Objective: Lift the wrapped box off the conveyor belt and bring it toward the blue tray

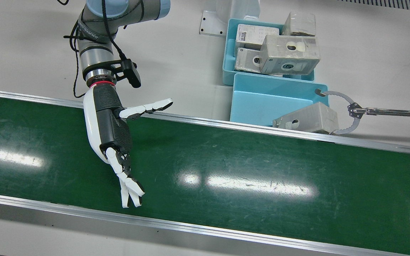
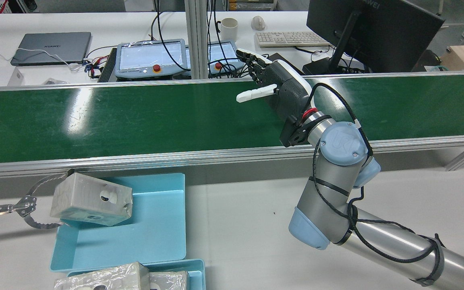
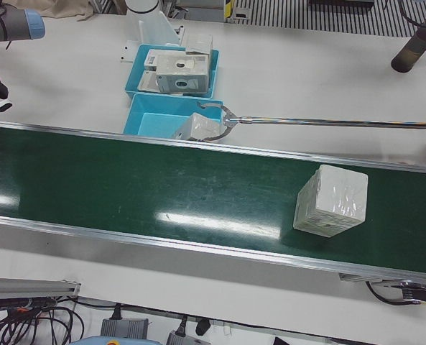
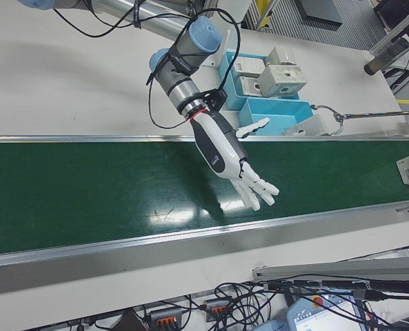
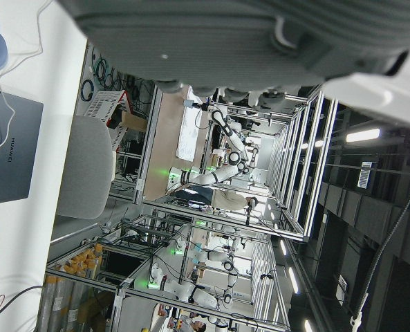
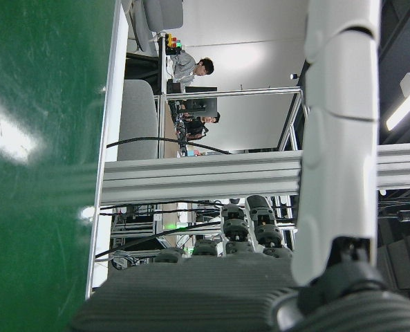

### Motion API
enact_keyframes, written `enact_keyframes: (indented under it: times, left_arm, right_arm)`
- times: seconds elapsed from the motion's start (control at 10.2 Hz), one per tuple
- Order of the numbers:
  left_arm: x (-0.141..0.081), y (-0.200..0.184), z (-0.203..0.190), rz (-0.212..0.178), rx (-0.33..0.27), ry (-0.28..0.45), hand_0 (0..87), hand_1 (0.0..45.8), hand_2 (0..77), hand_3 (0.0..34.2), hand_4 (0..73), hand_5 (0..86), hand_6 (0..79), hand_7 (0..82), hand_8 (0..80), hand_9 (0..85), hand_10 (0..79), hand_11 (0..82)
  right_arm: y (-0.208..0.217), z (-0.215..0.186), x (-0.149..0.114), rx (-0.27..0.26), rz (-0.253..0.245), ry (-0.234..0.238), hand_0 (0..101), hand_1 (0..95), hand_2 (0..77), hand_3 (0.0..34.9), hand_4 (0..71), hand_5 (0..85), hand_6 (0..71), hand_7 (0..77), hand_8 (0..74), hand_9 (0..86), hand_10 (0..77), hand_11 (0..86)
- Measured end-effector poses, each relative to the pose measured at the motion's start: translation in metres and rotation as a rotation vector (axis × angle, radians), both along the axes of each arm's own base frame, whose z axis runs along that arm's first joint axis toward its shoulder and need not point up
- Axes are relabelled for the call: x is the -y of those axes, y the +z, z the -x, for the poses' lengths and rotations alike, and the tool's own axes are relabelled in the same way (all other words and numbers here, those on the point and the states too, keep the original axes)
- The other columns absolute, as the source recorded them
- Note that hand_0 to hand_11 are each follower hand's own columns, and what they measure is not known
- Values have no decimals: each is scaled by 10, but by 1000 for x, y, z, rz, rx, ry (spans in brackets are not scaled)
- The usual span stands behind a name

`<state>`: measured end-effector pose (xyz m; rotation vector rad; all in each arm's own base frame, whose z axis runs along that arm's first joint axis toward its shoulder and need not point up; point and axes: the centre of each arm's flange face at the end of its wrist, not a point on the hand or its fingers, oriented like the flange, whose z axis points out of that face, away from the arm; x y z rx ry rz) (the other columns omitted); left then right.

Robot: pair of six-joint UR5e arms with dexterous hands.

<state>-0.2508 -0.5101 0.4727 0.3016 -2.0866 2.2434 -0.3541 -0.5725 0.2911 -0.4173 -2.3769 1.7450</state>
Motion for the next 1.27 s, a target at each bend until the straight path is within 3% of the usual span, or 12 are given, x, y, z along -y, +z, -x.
enact_keyframes:
  times: [1.27]
  left_arm:
    - [0, 0, 0, 0, 0, 0, 0, 0, 11, 0, 0, 11, 5, 5, 5, 5, 0, 5]
  right_arm:
    - [1, -2, 0, 1, 1, 2, 487, 142, 33, 5, 76, 125, 16, 16, 0, 16, 0, 16]
